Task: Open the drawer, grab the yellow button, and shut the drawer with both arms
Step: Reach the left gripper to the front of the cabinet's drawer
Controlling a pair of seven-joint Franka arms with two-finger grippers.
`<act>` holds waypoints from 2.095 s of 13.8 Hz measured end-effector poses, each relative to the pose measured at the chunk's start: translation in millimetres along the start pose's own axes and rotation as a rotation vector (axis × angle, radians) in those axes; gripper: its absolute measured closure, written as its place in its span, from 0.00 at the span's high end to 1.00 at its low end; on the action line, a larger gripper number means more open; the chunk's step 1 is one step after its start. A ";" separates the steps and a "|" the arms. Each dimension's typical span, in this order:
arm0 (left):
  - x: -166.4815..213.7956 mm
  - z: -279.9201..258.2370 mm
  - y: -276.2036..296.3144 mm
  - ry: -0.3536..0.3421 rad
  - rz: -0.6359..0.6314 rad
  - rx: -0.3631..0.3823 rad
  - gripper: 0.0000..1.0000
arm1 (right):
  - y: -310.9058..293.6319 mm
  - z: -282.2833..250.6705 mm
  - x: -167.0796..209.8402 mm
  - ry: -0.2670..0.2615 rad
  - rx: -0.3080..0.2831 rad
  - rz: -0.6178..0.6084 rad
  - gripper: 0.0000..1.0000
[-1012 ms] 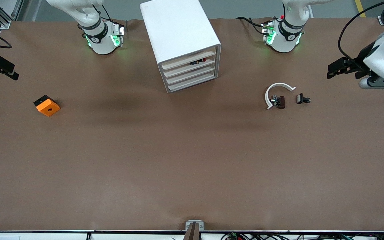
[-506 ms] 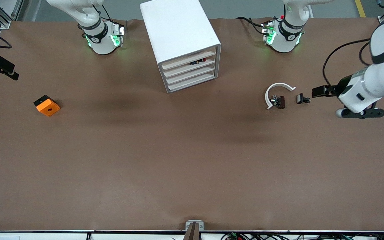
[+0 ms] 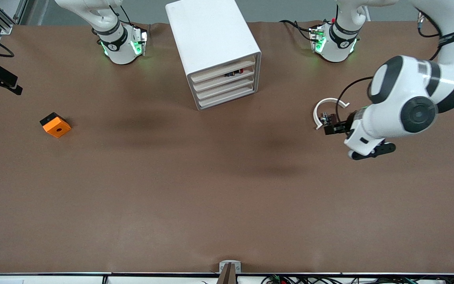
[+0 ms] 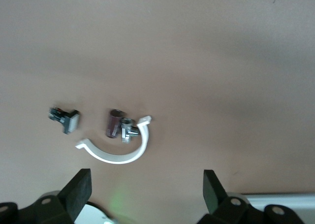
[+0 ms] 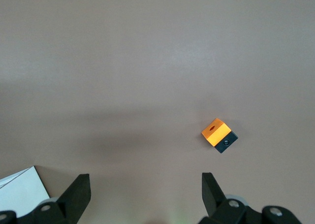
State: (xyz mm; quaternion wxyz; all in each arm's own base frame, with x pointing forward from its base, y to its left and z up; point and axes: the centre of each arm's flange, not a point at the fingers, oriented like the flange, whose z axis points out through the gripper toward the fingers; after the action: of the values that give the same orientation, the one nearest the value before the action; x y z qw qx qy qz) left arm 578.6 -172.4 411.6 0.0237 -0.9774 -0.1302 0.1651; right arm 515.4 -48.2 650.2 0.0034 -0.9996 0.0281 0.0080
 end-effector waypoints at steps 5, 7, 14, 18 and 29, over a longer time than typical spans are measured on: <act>-11.4 44.3 50.3 -0.045 -0.248 0.061 1.00 | 0.0 -0.1 0.0 0.000 0.000 0.000 1.00; -23.0 66.9 77.2 -0.082 -0.370 0.082 1.00 | 0.3 -3.5 0.5 0.012 0.000 0.001 1.00; -46.2 110.9 130.0 -0.336 -0.754 0.204 1.00 | 2.4 -14.8 0.4 0.040 -0.001 0.004 1.00; -49.8 143.0 139.6 -0.508 -0.912 0.298 1.00 | 2.7 -15.2 0.7 0.042 -0.001 0.008 1.00; -67.1 232.0 149.5 -0.921 -1.202 0.761 1.00 | 0.4 35.8 39.1 -0.033 -0.011 0.009 1.00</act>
State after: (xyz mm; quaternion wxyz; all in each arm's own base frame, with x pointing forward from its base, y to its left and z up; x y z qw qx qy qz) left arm 478.1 -333.5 200.5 0.3795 -0.5025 -0.5598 0.5386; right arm 553.8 -50.6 613.8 -0.0019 -0.9992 0.0325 0.0249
